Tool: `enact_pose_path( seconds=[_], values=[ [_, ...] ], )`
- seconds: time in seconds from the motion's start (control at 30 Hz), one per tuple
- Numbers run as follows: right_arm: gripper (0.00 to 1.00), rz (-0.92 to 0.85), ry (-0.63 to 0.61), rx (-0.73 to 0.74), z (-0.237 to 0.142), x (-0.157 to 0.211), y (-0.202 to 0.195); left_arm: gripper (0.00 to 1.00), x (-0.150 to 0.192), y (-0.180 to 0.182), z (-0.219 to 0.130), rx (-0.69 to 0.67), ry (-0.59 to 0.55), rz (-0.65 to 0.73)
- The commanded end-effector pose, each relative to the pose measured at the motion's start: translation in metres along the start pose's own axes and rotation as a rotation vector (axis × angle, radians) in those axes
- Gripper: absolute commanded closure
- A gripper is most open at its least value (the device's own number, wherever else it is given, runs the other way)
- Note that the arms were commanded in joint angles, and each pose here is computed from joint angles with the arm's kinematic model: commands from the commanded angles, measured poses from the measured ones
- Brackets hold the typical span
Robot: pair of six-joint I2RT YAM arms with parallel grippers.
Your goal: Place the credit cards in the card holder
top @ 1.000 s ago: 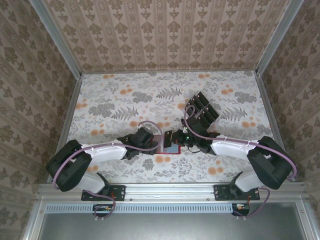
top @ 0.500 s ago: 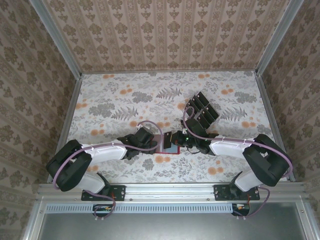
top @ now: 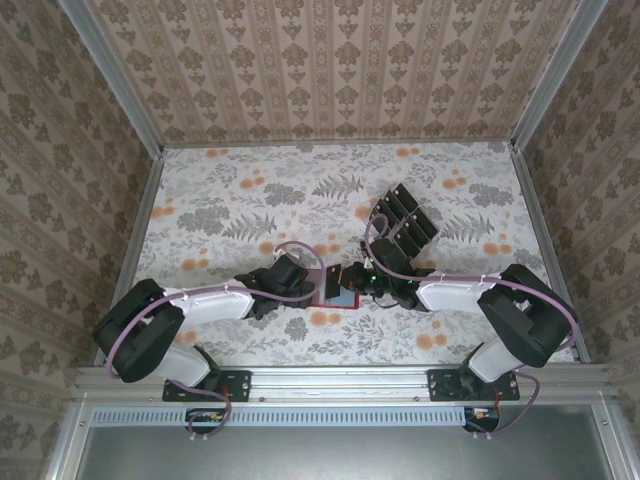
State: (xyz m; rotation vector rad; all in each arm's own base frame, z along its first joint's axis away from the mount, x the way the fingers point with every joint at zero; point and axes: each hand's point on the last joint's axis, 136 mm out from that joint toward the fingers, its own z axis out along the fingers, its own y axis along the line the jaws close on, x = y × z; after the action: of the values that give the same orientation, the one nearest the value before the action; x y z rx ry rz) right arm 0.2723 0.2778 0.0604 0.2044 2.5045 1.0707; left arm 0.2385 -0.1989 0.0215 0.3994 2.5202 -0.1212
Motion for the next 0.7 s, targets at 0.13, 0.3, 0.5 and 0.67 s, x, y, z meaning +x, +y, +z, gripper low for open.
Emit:
enact_pose_path(
  seconds=[0.13, 0.3, 0.5, 0.67],
  values=[
    [1.0, 0.034, 0.014, -0.033, 0.002, 0.005, -0.001, 0.0, 0.018, 0.011, 0.006, -0.046, 0.059, 0.007],
    [1.0, 0.046, 0.005, -0.038, -0.001, 0.005, -0.002, 0.0, 0.018, 0.011, 0.006, -0.049, 0.057, 0.005],
    [1.0, 0.056, 0.0, -0.022, -0.003, 0.006, -0.006, 0.0, 0.014, 0.013, 0.003, -0.063, 0.042, 0.005],
    [1.0, 0.056, 0.021, 0.027, -0.002, 0.012, -0.018, 0.0, 0.002, 0.012, -0.005, -0.055, 0.009, 0.008]
  ],
)
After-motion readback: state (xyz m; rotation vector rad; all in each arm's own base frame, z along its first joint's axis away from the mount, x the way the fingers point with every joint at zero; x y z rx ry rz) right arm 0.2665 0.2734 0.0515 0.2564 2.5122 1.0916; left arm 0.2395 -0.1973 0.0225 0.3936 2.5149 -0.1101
